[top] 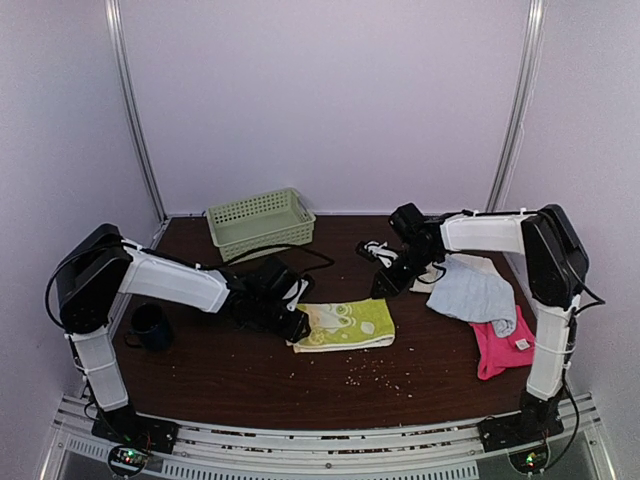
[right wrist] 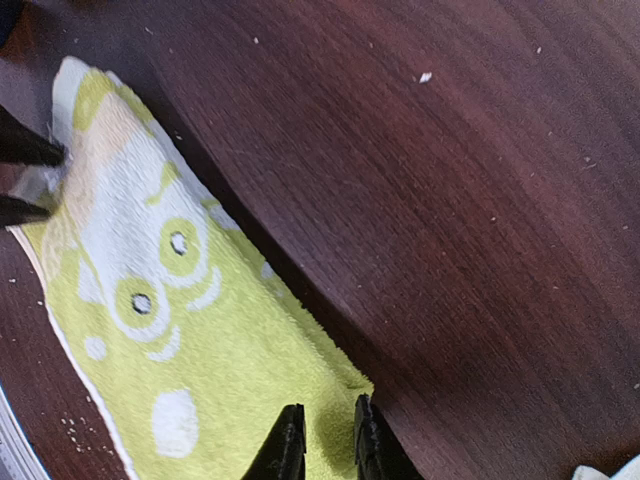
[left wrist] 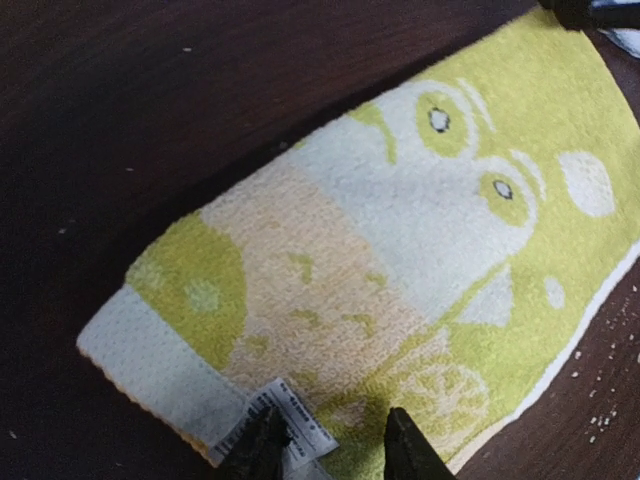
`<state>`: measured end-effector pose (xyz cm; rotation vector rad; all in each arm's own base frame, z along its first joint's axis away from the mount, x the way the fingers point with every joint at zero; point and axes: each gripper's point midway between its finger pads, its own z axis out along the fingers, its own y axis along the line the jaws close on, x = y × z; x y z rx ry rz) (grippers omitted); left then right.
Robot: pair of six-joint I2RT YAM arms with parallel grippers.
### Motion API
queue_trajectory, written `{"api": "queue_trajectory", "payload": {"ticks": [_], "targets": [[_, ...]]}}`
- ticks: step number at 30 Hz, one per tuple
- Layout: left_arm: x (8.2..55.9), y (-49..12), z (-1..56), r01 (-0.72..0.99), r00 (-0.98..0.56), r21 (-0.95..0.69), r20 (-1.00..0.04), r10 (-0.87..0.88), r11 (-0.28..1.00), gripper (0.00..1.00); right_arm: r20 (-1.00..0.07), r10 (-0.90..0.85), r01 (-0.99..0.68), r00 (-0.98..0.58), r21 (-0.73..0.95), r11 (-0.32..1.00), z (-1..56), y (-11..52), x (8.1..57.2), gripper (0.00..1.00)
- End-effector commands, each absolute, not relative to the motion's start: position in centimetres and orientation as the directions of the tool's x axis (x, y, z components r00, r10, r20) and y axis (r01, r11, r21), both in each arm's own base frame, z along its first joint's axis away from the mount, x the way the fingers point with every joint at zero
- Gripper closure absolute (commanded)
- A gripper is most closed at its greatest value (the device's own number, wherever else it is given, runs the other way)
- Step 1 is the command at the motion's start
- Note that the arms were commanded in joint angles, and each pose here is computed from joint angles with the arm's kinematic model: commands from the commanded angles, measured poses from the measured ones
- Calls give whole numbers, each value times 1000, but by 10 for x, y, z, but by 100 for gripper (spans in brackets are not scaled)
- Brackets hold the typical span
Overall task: Roll the towels
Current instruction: Rotate the towel at the center of the board.
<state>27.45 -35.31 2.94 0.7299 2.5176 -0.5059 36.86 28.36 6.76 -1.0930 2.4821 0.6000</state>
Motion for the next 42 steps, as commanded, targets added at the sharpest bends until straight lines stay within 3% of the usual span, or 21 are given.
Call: {"api": "queue_trajectory", "payload": {"ticks": [1, 10, 16, 19, 25, 32, 42], "targets": [[299, -331, 45, 552, -731, -100, -536, 422, 828, 63, -458, -629, -763, -628, 204, 613, 48, 282, 372, 81], [299, -327, 71, 541, -711, -102, -586, 389, 835, 62, -331, -730, -798, -597, 334, 501, 45, 284, 269, 82], [274, -309, 72, 515, -749, -161, -561, 351, 842, 61, -320, -818, -808, -478, 526, 266, 82, 301, 188, 81], [265, -304, 69, 507, -761, -190, -556, 333, 841, 62, -364, -806, -830, -467, 494, 258, 98, 303, 202, 79], [256, -307, 48, 489, -793, -246, -524, 310, 837, 64, -474, -736, -873, -484, 317, 370, 105, 324, 274, 78], [265, -304, 29, 428, -819, -225, -507, 271, 875, 65, -551, -654, -851, -518, 408, 331, 100, 392, 310, 78], [295, -316, 22, 462, -763, -161, -573, 298, 872, 65, -464, -662, -800, -588, 450, 396, 45, 417, 321, 80]]}}
